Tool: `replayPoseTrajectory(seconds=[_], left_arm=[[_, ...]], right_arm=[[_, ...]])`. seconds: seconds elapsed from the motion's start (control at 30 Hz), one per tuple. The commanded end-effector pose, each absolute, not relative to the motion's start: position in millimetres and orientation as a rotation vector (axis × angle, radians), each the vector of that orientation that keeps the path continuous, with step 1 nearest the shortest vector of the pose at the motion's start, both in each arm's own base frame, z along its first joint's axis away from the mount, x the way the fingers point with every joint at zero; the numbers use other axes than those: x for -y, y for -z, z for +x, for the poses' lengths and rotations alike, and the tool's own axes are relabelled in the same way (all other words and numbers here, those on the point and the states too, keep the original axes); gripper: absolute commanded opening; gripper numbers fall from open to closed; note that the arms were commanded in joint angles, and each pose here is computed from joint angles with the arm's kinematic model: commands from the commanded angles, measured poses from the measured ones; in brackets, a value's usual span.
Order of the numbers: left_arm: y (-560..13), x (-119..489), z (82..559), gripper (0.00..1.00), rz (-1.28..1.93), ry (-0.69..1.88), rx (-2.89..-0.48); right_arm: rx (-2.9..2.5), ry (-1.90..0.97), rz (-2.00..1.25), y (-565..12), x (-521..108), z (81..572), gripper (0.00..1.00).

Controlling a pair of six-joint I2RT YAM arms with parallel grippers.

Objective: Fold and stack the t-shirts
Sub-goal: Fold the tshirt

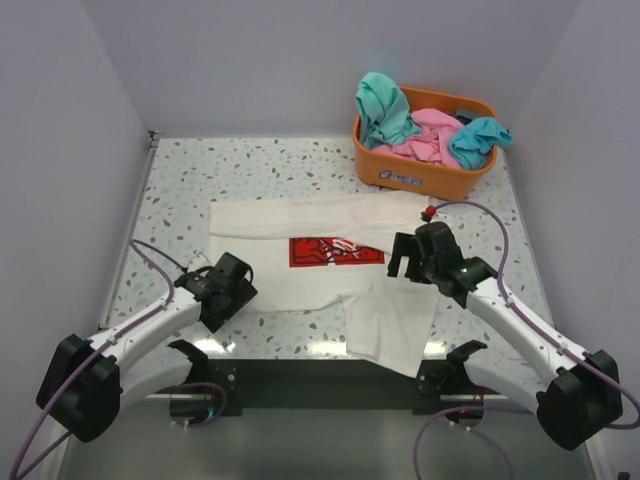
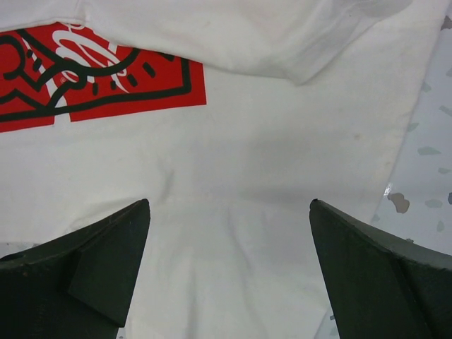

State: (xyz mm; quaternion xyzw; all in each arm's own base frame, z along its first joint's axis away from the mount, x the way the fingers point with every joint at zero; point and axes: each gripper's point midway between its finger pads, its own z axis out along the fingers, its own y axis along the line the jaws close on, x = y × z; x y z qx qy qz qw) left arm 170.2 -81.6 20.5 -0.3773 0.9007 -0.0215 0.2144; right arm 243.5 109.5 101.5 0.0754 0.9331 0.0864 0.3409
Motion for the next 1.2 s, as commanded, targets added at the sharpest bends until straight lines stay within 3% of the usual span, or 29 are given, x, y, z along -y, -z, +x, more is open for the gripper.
replayPoseTrajectory(seconds=[0.0, 0.23, 0.33, 0.37, 0.53, 0.57, 0.6, 0.77, 0.83, 0.9, 0.93, 1.17], left_arm=[[-18, 37, 165, 0.99, -1.181, -0.217, -2.39], [-1, 18, 169, 0.95, -1.241, -0.251, -2.401], [9, 19, 169, 0.84, -1.24, -0.267, -2.431], [12, 19, 167, 0.74, -1.247, -0.271, -2.439], [11, 18, 167, 0.51, -1.237, -0.288, -2.45], [9, 19, 168, 0.4, -1.236, -0.283, -2.45], [7, 20, 169, 0.36, -1.23, -0.27, -2.444], [3, 18, 167, 0.21, -1.213, -0.264, -2.444], [-1, 19, 169, 0.2, -1.204, -0.251, -2.439], [-5, 18, 170, 0.11, -1.195, -0.248, -2.429], [-7, 18, 172, 0.02, -1.194, -0.246, -2.423], [-16, 22, 180, 0.0, -1.148, -0.2, -2.423]], right_arm=[[-2.42, -0.222, 0.223, -102, -103, 233, 0.99], [-2.434, -0.215, 0.235, -100, -99, 223, 0.99], [-2.458, -0.209, 0.247, -94, -97, 216, 0.99], [-2.468, -0.212, 0.257, -92, -97, 213, 0.99], [-2.524, -0.193, 0.189, -87, -107, 193, 0.98], [-2.544, -0.193, 0.176, -85, -110, 186, 0.99], [-2.553, -0.221, 0.123, -84, -120, 178, 0.99], [-2.623, -0.196, 0.045, -80, -131, 147, 0.99], [-2.658, -0.166, -0.041, -79, -133, 132, 0.98], [-2.677, -0.153, -0.14, -78, -139, 118, 0.99], [-2.701, -0.118, -0.156, -77, -137, 110, 0.98], [-2.796, -0.067, -0.563, -59, -148, 52, 0.93]])
